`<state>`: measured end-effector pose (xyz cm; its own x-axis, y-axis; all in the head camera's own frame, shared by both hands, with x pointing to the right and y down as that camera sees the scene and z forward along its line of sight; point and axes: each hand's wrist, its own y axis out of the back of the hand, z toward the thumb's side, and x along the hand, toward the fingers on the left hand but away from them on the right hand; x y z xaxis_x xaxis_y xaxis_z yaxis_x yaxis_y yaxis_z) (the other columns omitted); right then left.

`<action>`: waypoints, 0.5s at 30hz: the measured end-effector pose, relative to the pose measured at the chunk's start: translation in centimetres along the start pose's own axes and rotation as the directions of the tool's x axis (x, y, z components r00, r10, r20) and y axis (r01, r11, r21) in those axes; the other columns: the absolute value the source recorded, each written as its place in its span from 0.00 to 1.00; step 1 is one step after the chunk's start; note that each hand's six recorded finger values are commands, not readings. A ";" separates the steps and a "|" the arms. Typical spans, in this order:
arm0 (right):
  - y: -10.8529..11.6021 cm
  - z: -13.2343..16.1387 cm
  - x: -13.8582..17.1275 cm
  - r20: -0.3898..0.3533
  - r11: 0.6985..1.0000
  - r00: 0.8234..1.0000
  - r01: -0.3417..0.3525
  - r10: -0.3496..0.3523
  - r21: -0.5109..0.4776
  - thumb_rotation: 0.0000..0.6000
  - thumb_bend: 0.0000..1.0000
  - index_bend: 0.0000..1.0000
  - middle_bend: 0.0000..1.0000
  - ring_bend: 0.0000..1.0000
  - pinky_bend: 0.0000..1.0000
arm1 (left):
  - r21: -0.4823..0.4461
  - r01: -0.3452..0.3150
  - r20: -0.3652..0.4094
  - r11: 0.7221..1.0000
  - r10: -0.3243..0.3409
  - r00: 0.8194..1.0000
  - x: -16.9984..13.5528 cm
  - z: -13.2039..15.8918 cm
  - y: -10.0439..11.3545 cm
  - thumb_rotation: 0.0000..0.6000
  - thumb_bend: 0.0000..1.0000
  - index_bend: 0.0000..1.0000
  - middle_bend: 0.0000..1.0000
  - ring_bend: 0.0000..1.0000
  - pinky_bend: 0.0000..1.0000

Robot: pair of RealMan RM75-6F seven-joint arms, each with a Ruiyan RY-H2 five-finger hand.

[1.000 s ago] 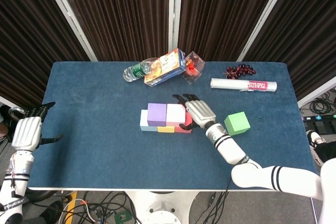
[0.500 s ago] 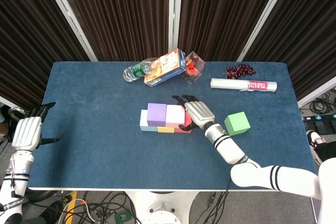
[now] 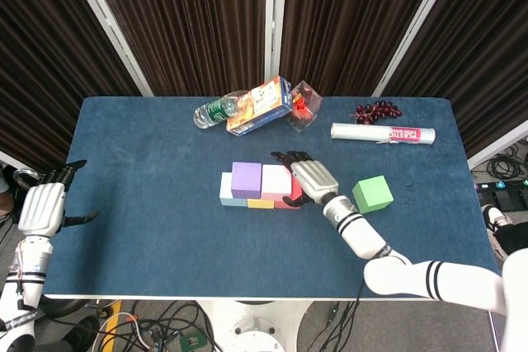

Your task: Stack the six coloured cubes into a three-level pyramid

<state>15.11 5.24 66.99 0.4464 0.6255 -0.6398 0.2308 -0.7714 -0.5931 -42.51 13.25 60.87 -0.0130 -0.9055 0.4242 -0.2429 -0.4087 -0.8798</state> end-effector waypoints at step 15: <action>5.7 -3.0 5.6 0.028 0.991 0.992 0.123 -0.125 0.059 1.00 0.20 0.00 0.06 0.00 0.00 | 0.071 -0.062 -0.035 0.996 0.064 0.997 -0.3 -1.9 0.4 1.00 0.09 0.15 0.16 0.13 0.13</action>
<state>21.51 3.98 61.44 0.3894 0.7203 -0.5741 0.2325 -0.6800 -0.6954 -44.41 13.57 60.82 -0.0624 -0.9254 0.3739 -0.1721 -0.3591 -0.9173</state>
